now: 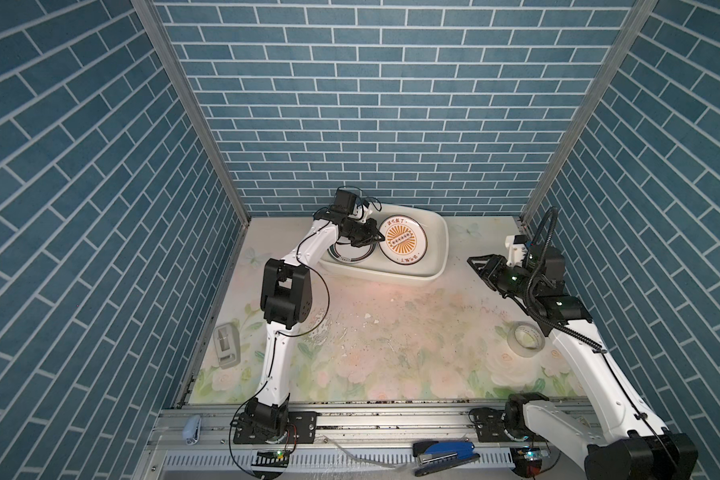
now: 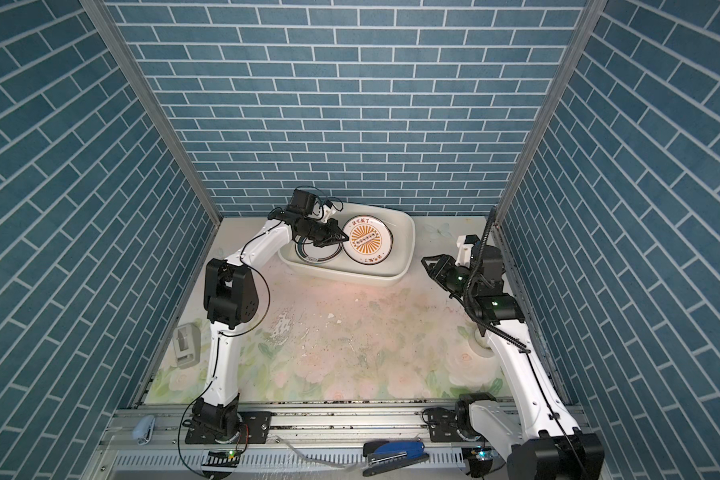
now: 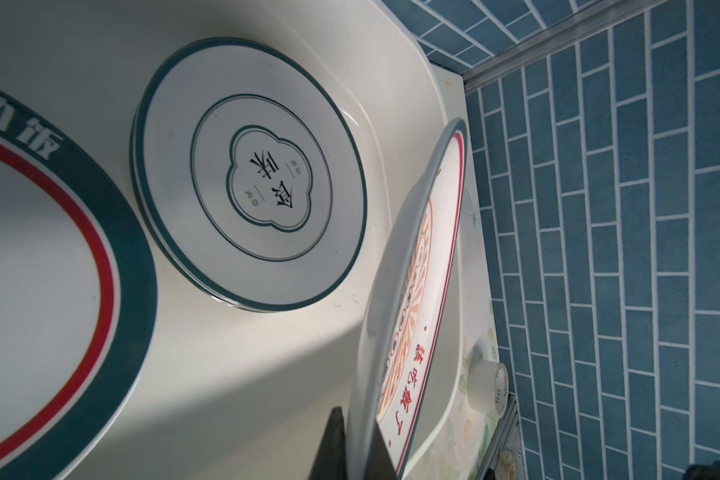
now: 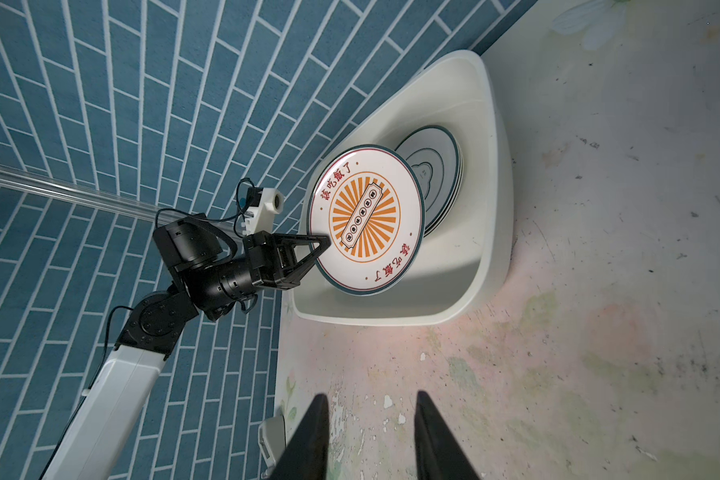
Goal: Place the plates into the plastic bin on the countertop
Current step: 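Lower the sunburst plate into the bin with the left gripper while the right withdraws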
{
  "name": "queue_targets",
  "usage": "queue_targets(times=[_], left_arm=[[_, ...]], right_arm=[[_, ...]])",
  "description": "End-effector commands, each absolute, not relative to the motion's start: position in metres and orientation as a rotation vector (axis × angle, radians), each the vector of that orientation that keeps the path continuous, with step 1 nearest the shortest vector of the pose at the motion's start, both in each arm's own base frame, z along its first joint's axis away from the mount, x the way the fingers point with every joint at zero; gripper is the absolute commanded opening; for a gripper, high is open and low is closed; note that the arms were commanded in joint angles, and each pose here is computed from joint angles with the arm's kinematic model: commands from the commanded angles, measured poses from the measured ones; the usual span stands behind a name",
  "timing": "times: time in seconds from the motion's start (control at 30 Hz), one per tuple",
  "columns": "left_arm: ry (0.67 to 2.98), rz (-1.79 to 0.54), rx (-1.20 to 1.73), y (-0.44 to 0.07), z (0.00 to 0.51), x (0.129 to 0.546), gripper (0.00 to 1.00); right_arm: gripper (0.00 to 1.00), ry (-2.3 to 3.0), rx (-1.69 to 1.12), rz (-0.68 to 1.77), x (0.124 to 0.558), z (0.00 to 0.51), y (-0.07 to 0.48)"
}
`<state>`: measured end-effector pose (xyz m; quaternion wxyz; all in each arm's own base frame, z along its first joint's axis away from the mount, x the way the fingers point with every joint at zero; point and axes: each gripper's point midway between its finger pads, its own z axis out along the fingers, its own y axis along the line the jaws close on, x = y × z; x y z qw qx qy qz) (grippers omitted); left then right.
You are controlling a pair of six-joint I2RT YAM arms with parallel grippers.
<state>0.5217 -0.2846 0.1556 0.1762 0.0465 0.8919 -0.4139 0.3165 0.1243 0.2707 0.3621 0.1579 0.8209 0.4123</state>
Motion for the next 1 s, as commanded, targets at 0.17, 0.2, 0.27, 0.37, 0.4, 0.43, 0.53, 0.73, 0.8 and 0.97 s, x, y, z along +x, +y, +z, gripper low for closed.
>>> queue_targets(times=[0.17,0.2,0.27,0.37,0.4,0.43,0.53,0.73,0.8,0.97], left_arm=[[2.404,-1.202,0.017,-0.279,0.155,0.575,0.0],[2.403,-1.205,0.01,-0.28,0.151,0.579,0.0],[2.402,-1.194,-0.008,-0.28,0.145,0.586,0.0],[2.398,-1.184,-0.026,-0.28,0.138,0.595,0.0],[2.4,-1.176,-0.032,-0.28,0.134,0.597,0.0],[2.402,-1.172,-0.038,-0.279,0.131,0.599,0.0],[2.406,-1.178,-0.049,-0.28,0.124,0.602,0.0],[2.416,-1.182,-0.067,-0.28,0.113,0.604,0.0],[2.415,-1.186,-0.067,-0.281,0.113,0.604,0.0],[2.424,-1.187,-0.086,-0.281,0.11,0.604,0.0]], right_arm=[[0.35,2.157,0.513,1.029,0.309,0.254,0.116],[0.35,2.159,0.515,1.027,0.309,0.253,0.116],[0.35,2.166,0.524,1.022,0.311,0.251,0.115],[0.35,2.176,0.53,1.017,0.313,0.248,0.116],[0.35,2.18,0.533,1.014,0.314,0.247,0.115],[0.35,2.185,0.536,1.012,0.314,0.245,0.115],[0.35,2.193,0.539,1.01,0.317,0.243,0.116],[0.35,2.202,0.541,1.008,0.32,0.24,0.116],[0.35,2.201,0.539,1.01,0.321,0.24,0.117],[0.35,2.203,0.538,1.014,0.322,0.238,0.118]])
